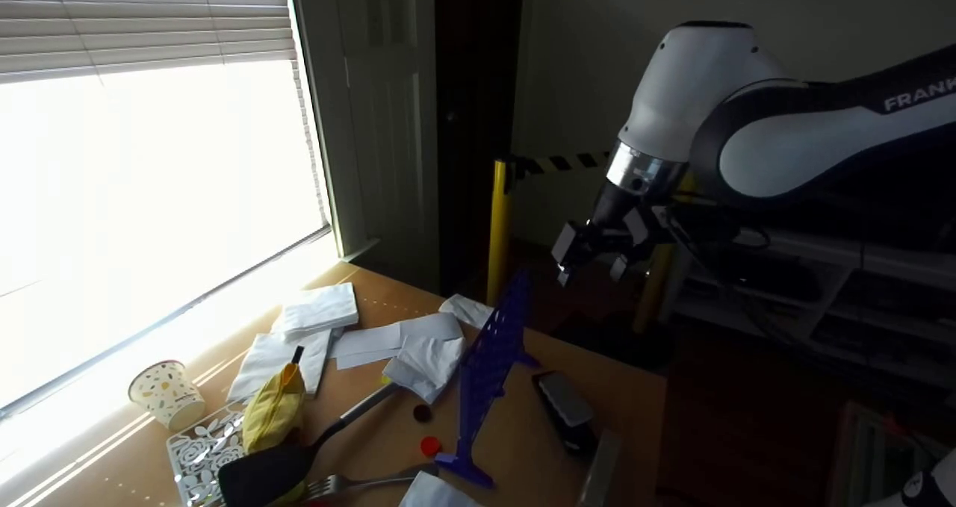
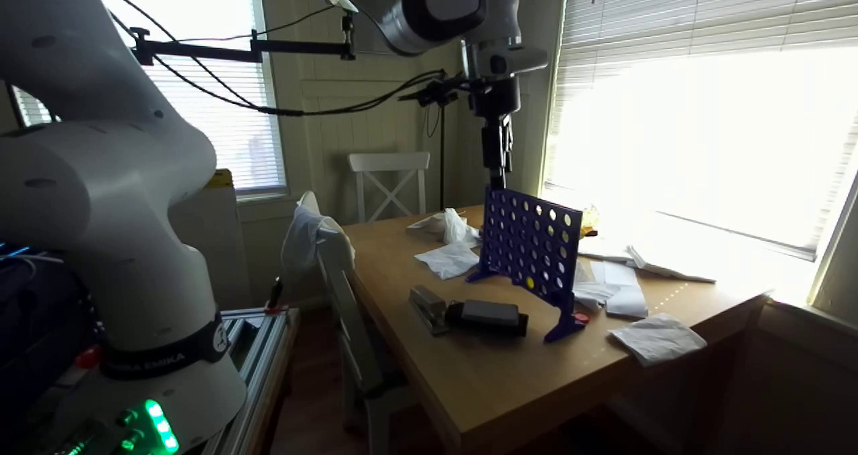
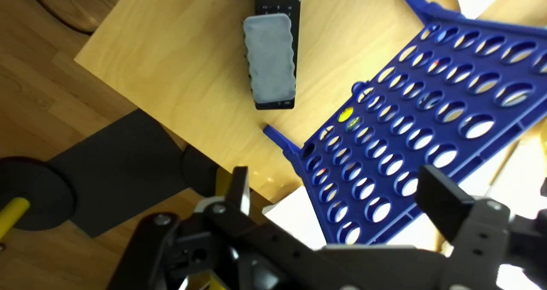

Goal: Rotate the blue gameboard.

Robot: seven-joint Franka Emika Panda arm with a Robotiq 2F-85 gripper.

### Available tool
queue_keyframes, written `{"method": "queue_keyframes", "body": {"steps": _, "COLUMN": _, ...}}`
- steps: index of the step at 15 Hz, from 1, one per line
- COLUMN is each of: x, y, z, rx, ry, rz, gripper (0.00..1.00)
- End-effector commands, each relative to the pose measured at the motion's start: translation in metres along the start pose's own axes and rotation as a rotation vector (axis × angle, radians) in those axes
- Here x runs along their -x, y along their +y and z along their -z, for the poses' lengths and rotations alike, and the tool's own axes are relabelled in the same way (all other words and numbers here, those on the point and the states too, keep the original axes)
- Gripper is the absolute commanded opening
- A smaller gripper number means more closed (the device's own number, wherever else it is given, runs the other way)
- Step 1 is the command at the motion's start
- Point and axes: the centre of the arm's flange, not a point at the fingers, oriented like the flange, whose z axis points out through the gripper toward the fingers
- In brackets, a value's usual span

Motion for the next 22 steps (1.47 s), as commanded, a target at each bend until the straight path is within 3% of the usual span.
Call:
{"method": "queue_keyframes", "body": {"steps": 1, "x": -0.055, "y": -0.028, "z": -0.026, "rx": 0.088, "ry": 0.046, "rz": -0.175, "gripper": 1.0}}
{"method": "queue_keyframes", "body": {"steps": 7, "x": -0.114, "y": -0.032, "z": -0.041, "rx": 0.212, "ry": 0.062, "rz": -0.478, "gripper": 1.0}}
{"method": "queue_keyframes", "body": {"steps": 15, "x": -0.114, "y": -0.065, "z": -0.058, "rx": 0.334, "ry": -0.052, "rz": -0.843, "gripper": 1.0}}
{"method": "queue_keyframes", "body": {"steps": 19, "x": -0.114, "y": -0.071, "z": -0.058, "rx": 0.281, "ry": -0.141, "rz": -1.005, "gripper": 1.0}}
{"method": "queue_keyframes", "body": {"steps": 22, "x": -0.113, "y": -0.076, "z": -0.062, "rx": 0.173, "ry": -0.173, "rz": -1.076, "gripper": 1.0}}
